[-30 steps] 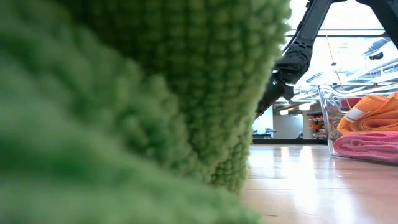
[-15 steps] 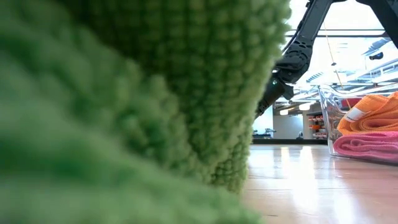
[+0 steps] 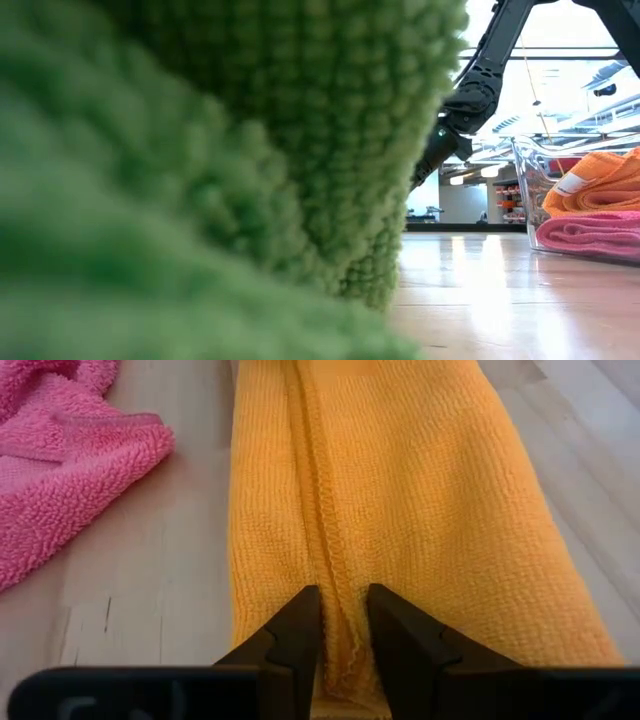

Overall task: Fold microfiber towels
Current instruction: Fold the orange towel

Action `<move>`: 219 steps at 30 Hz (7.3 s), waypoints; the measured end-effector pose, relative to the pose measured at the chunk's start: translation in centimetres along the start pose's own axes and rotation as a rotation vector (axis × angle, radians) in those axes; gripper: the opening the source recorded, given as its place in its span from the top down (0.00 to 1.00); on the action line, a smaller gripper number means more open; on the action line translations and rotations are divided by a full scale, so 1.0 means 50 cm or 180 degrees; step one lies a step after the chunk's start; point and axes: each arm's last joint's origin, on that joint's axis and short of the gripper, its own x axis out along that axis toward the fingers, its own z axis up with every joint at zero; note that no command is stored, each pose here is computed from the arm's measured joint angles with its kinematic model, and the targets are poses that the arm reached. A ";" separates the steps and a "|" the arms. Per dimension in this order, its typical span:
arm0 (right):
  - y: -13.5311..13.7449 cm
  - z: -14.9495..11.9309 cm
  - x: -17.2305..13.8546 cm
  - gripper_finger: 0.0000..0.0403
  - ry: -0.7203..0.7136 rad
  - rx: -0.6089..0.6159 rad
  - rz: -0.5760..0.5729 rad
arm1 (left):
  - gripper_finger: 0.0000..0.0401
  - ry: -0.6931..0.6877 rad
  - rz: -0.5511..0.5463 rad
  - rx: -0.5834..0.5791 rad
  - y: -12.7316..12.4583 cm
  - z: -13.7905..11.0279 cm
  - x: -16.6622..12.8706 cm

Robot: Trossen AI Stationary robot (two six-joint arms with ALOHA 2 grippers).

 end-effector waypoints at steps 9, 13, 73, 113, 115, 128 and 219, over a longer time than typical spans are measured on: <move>0.001 0.000 0.000 0.75 -0.0003 -0.0016 -0.0005 | 0.53 0.0334 -0.0010 -0.0116 -0.001 -0.021 0.002; 0.001 0.002 -0.003 0.75 -0.0012 -0.0017 -0.0004 | 0.54 0.0348 -0.0023 -0.0173 -0.001 -0.021 0.002; -0.046 0.106 -0.120 0.34 -0.0233 -0.0540 -0.0935 | 0.56 0.0325 -0.0257 0.0026 -0.046 -0.021 -0.010; 0.126 0.037 -0.105 0.34 0.0519 -0.1093 -0.0606 | 0.68 -0.0091 0.0345 0.0161 0.010 0.007 0.039; 0.138 0.044 -0.106 0.34 0.0385 -0.1278 -0.0507 | 0.69 -0.0088 0.0322 0.0201 0.002 0.007 0.034; 0.169 0.030 -0.039 0.34 -0.0003 -0.2045 -0.0221 | 0.70 0.0057 0.0257 0.0342 -0.019 -0.003 0.026; 0.121 0.135 -0.116 0.97 0.0786 -0.1012 0.1273 | 0.93 -0.1885 -0.0367 -0.0177 -0.145 -0.034 0.050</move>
